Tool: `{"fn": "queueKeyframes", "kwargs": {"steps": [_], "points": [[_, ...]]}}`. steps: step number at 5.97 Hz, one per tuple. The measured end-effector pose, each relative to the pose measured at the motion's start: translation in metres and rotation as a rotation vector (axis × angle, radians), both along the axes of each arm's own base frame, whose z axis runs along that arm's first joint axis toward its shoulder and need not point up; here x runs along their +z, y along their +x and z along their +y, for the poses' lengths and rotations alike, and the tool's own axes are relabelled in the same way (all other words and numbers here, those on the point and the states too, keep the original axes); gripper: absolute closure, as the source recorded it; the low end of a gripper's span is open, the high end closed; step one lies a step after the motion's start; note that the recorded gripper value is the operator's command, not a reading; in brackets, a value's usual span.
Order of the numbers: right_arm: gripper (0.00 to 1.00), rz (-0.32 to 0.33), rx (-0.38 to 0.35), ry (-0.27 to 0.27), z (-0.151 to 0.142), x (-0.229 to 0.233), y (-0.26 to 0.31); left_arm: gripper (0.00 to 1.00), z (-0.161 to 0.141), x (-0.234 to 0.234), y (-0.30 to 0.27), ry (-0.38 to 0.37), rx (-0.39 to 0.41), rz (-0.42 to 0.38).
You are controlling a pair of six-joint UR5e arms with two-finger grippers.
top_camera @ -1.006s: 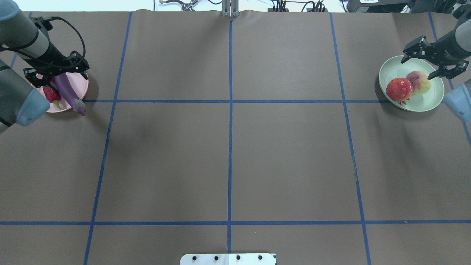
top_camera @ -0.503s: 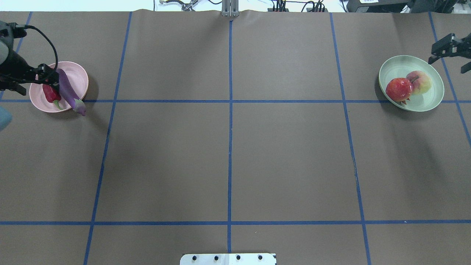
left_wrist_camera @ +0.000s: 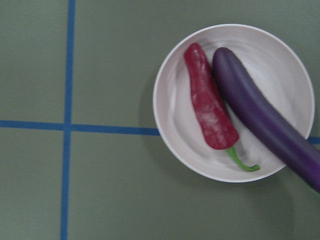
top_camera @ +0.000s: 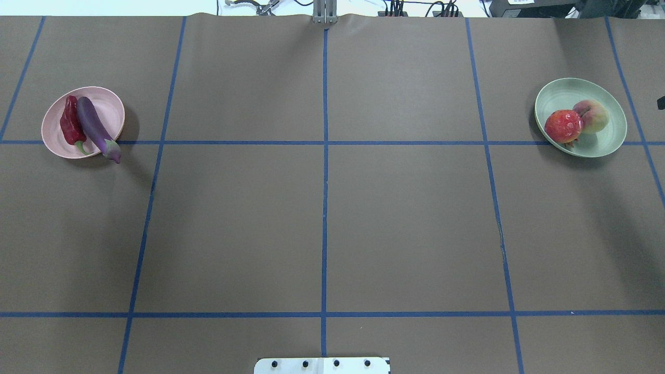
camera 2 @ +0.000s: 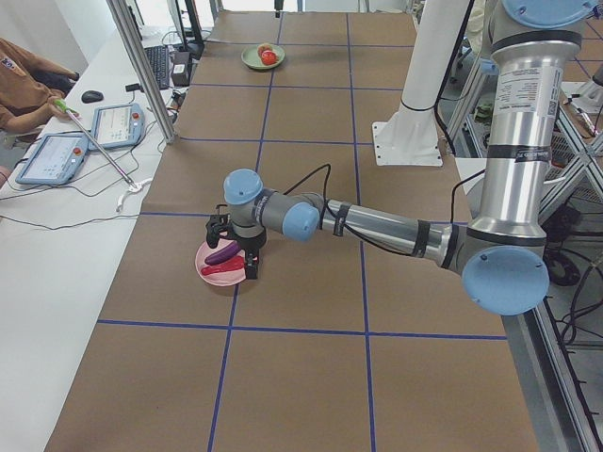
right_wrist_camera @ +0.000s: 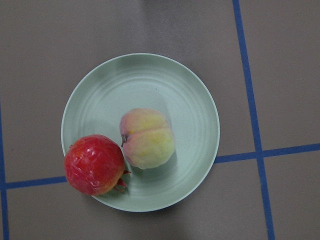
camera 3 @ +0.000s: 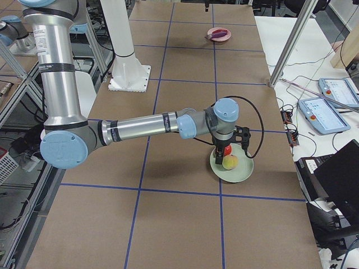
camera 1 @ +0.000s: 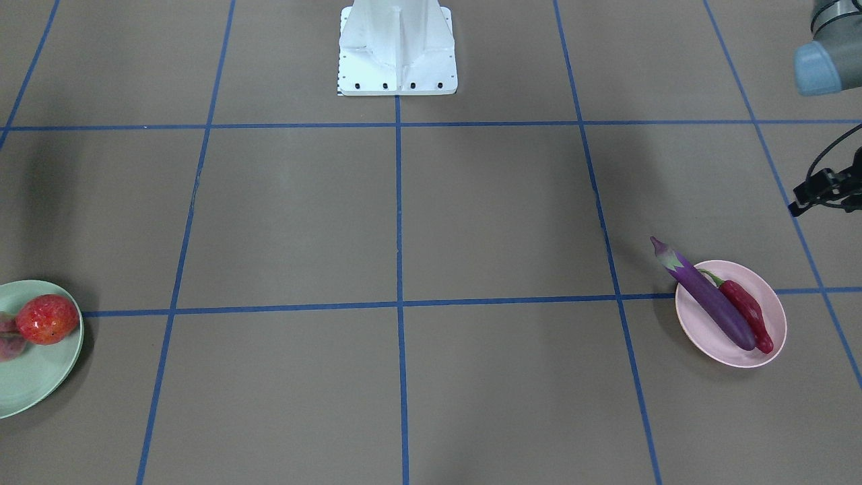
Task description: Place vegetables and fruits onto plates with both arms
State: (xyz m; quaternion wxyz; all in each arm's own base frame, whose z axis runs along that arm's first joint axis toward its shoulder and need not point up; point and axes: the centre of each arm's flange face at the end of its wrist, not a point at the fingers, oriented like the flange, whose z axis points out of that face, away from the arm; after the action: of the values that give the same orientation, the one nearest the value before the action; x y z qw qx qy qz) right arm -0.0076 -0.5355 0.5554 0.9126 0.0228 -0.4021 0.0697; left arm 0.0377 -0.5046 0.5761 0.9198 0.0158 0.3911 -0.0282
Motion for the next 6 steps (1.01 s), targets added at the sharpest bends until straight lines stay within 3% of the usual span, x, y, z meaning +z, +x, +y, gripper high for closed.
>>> {"fn": "queueKeyframes", "kwargs": {"steps": [2, 4, 6], "points": [[0.00, -0.007, -0.015, 0.014, 0.020, 0.008, 0.011, 0.00, 0.041, 0.040, -0.052, -0.024, -0.019, 0.028], [0.00, -0.015, -0.038, 0.020, 0.028, 0.011, 0.008, 0.00, 0.049, 0.049, -0.067, -0.029, -0.014, 0.022], [0.00, -0.007, -0.111, 0.045, 0.029, 0.012, -0.001, 0.00, 0.049, 0.053, -0.073, -0.084, -0.018, -0.004]]}}
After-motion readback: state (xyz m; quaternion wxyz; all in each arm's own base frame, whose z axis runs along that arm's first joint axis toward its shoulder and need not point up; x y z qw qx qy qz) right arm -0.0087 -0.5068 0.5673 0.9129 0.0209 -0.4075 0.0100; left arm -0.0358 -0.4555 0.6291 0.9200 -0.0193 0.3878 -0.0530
